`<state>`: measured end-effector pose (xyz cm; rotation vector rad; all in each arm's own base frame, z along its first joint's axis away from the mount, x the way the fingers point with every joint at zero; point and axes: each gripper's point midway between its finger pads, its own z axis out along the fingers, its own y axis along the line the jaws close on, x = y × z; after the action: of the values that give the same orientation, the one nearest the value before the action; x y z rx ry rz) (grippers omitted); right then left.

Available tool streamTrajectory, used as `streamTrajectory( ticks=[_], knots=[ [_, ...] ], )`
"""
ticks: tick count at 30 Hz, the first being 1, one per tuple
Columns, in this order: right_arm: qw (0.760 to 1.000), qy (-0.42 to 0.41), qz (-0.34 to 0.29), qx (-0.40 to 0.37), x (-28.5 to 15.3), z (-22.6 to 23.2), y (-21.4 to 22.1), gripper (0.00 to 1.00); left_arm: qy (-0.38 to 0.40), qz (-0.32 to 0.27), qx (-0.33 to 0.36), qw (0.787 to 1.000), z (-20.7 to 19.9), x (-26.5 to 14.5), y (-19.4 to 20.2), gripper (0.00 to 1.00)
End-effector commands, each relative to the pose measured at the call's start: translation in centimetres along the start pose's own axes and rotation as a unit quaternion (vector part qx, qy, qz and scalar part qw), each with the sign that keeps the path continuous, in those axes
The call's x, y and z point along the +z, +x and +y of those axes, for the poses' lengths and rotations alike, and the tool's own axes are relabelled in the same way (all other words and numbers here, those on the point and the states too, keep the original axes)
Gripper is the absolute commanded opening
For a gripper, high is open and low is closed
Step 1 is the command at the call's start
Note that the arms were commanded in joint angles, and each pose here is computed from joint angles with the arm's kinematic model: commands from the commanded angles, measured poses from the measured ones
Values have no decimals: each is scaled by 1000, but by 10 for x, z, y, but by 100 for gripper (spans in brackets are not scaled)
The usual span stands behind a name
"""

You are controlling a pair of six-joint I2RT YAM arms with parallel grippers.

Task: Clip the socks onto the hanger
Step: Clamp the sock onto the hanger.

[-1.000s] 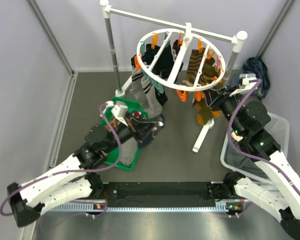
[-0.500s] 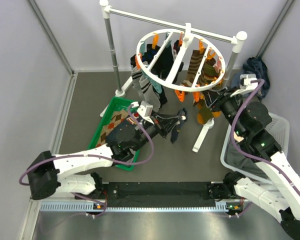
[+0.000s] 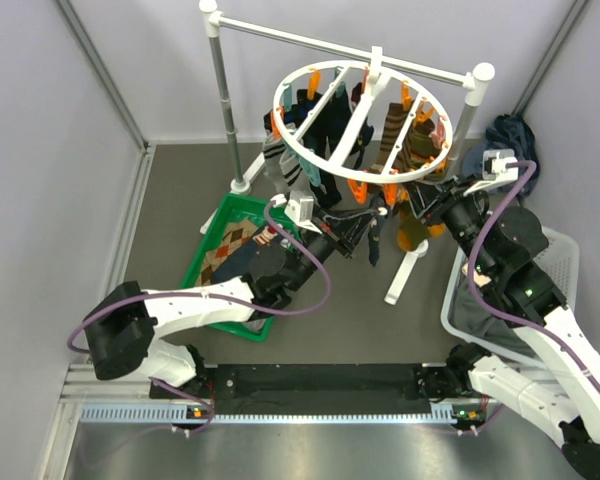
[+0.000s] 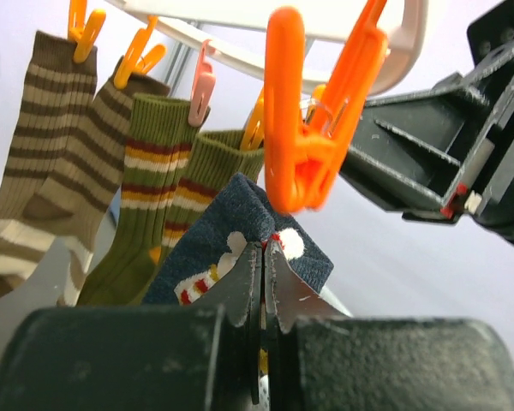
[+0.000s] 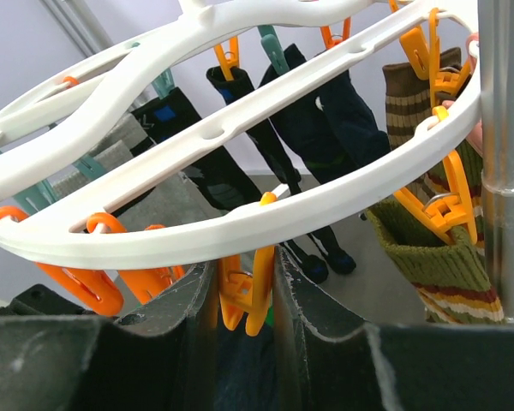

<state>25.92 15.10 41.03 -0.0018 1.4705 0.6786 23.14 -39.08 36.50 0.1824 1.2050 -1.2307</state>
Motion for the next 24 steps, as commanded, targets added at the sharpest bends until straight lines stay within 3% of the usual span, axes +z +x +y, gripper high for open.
streamTrajectory(
  ticks=[1,24],
  knots=[
    [1000,-19,-18,5,-3,8,-11,0,24,-60,-25,998,-19,15,-33,0],
    [1000,-13,-10,-9,-2,2,0,0,48,-46,-48,997,-31,31,-23,0]
  ],
)
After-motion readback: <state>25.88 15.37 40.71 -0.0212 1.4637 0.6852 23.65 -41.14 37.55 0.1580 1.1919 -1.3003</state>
